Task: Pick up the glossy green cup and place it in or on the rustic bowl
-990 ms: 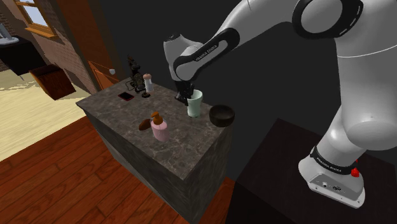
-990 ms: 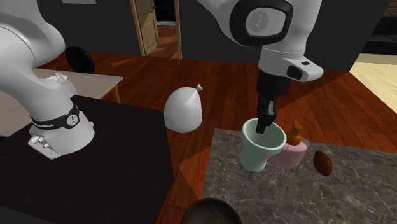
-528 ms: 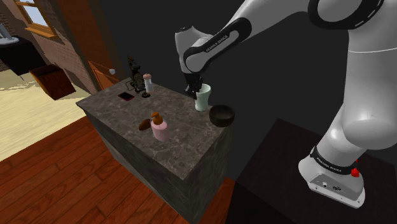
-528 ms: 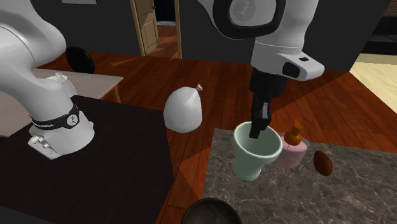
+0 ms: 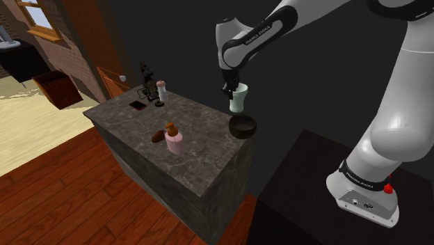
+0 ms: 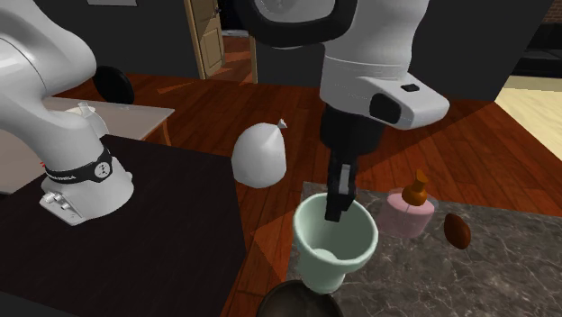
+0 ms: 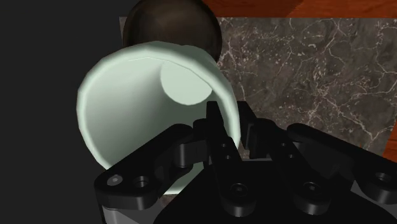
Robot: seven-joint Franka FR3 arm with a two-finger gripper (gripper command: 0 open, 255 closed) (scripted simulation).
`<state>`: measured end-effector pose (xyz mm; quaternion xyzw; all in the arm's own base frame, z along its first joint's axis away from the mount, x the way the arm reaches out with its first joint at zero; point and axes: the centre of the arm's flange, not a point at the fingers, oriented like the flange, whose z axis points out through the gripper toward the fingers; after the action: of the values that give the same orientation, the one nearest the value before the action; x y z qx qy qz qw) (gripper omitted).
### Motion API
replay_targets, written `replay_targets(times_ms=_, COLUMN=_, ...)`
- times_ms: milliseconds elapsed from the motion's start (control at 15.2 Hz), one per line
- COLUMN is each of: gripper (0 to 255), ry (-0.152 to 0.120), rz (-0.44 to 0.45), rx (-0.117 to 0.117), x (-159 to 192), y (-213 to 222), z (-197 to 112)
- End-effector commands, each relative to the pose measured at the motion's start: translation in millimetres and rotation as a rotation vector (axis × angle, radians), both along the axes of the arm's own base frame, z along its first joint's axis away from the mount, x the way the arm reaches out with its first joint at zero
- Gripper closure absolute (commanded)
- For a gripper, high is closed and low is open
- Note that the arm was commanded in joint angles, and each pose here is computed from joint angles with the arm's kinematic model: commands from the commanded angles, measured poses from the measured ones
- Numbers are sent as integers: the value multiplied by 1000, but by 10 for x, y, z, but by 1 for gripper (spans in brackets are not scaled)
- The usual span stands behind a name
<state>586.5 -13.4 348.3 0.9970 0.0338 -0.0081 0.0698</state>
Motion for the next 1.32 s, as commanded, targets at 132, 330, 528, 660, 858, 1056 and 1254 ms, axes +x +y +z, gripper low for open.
replay_targets(times_ms=132, gripper=255, ry=-1, rz=1, rx=0, x=-235, y=-470, z=123)
replay_targets(times_ms=330, gripper=255, ry=-1, rz=1, rx=0, x=-235, y=-470, z=-35)
replay_targets(times_ms=528, gripper=255, ry=-1, rz=1, rx=0, x=-235, y=-470, z=-193)
replay_targets(times_ms=660, gripper=255, ry=-1, rz=1, rx=0, x=-235, y=-470, z=-299)
replay_targets(times_ms=858, gripper=255, ry=-1, rz=1, rx=0, x=-235, y=-470, z=-457)
replay_targets(times_ms=1056, gripper=255, ry=-1, rz=1, rx=0, x=-235, y=-470, z=-616)
replay_targets(times_ms=1254, gripper=255, ry=-1, rz=1, rx=0, x=-235, y=-470, z=-774)
